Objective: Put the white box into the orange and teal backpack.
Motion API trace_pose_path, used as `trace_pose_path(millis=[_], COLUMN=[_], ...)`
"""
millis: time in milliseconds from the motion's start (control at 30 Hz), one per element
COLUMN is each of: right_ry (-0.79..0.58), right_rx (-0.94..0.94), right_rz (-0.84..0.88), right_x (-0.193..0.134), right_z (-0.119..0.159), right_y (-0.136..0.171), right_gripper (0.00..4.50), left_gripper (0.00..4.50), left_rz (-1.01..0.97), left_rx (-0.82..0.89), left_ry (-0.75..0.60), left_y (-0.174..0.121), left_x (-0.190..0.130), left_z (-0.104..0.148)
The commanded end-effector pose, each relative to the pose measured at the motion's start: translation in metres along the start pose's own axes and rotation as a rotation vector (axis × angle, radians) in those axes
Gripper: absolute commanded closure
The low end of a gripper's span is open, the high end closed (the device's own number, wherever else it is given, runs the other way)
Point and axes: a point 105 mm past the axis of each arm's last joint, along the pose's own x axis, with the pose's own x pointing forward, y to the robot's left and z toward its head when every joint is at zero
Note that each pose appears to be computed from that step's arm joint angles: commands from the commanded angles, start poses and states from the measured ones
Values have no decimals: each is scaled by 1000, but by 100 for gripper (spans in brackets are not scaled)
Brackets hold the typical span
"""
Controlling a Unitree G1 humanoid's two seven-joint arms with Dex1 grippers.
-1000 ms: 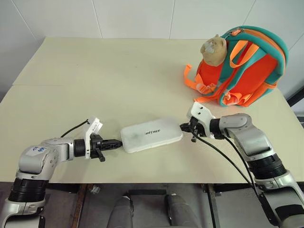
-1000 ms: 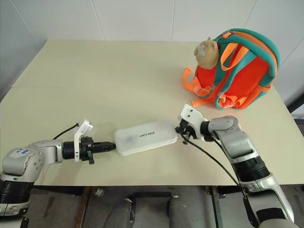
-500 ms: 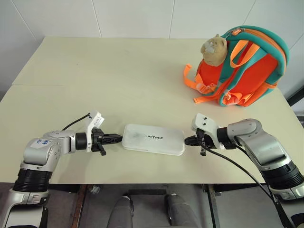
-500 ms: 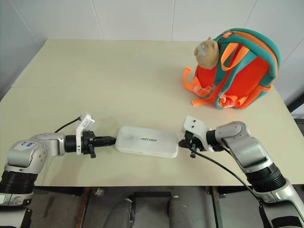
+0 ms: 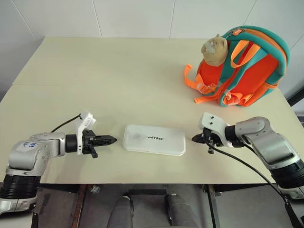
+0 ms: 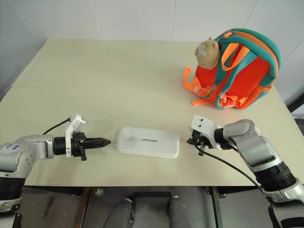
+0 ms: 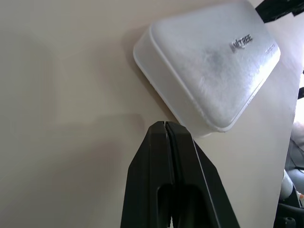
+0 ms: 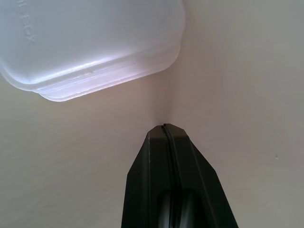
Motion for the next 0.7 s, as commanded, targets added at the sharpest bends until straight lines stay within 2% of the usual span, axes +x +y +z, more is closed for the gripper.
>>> trace_pose_path(millis=[33, 133, 300, 467, 500, 567, 700], right_ry=[39, 43, 31, 16, 15, 11, 11], right_rx=[-32, -37, -41, -34, -31, -23, -20], right_rz=[-133, -173, -193, -196, -201, -213, -220], right_x=[-18, -21, -18, -15, -15, -15, -14], right_z=[-5, -6, -4, -2, -2, -2, -2], right_y=[-27, -37, -41, -40, -40, -41, -41], right_gripper=[433, 362, 189, 21, 0, 0, 0], left_gripper=[430, 359, 200, 41, 8, 4, 4], left_rz=[17, 32, -81, -138, -166, -196, -206], left_rx=[-25, -62, -142, -236, -281, -380, -526], left_ry=[-65, -103, -90, -67, -45, 29, 28], left_y=[2, 8, -7, -9, -10, -13, -5], left_x=[-11, -14, -11, -12, -13, -15, -16], left_z=[20, 31, 38, 39, 37, 30, 35])
